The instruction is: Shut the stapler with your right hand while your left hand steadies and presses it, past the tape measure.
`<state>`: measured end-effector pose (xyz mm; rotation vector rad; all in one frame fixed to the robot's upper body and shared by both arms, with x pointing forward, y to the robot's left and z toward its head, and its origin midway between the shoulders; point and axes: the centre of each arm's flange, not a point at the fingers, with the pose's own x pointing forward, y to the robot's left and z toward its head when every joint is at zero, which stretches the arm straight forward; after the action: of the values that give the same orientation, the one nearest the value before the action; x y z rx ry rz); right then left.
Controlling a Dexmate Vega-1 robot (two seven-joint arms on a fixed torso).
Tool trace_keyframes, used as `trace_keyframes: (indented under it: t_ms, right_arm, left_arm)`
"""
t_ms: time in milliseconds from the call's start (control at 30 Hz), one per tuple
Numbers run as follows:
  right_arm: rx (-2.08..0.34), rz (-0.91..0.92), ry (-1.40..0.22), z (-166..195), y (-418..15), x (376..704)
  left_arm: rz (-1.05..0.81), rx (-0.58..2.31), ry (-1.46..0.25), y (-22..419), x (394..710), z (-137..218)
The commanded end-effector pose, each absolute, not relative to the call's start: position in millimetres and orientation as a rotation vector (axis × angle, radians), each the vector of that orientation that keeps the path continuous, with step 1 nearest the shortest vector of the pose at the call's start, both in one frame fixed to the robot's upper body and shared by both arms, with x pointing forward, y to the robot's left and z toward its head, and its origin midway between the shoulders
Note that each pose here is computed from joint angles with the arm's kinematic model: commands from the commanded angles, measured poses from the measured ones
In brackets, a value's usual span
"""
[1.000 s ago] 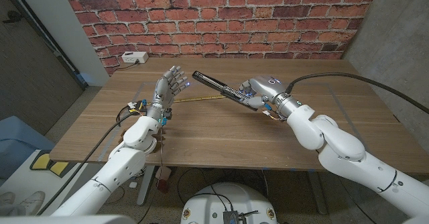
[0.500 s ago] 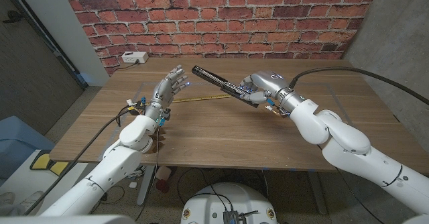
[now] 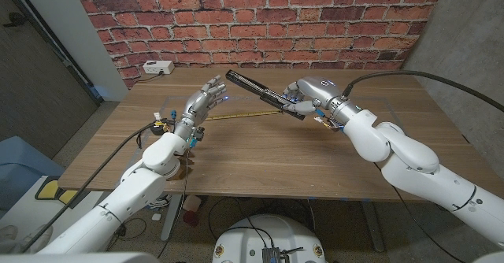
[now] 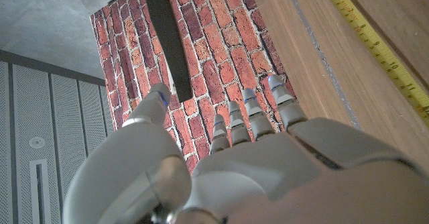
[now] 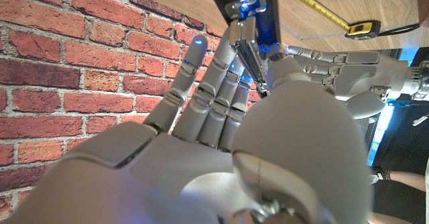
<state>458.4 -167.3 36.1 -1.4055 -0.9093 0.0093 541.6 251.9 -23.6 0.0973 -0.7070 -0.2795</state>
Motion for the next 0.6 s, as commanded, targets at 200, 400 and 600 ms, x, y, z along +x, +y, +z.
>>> trace_keyframes:
  t_ms: [200,400,600]
  right_arm:
    - [-1.384,0.023,-0.939,71.4,-173.9,452.4]
    - [-1.385,0.043,-0.941,76.7,-170.5,452.3]
    - [-1.371,0.059,-0.942,80.3,-170.7,452.2]
  left_arm:
    - [-0.387,0.291,-0.681,232.7,536.6,-4.2]
    - [-0.454,0.332,-0.687,225.1,532.8,5.6]
    - [-0.503,0.354,-0.689,215.7,530.4,11.7]
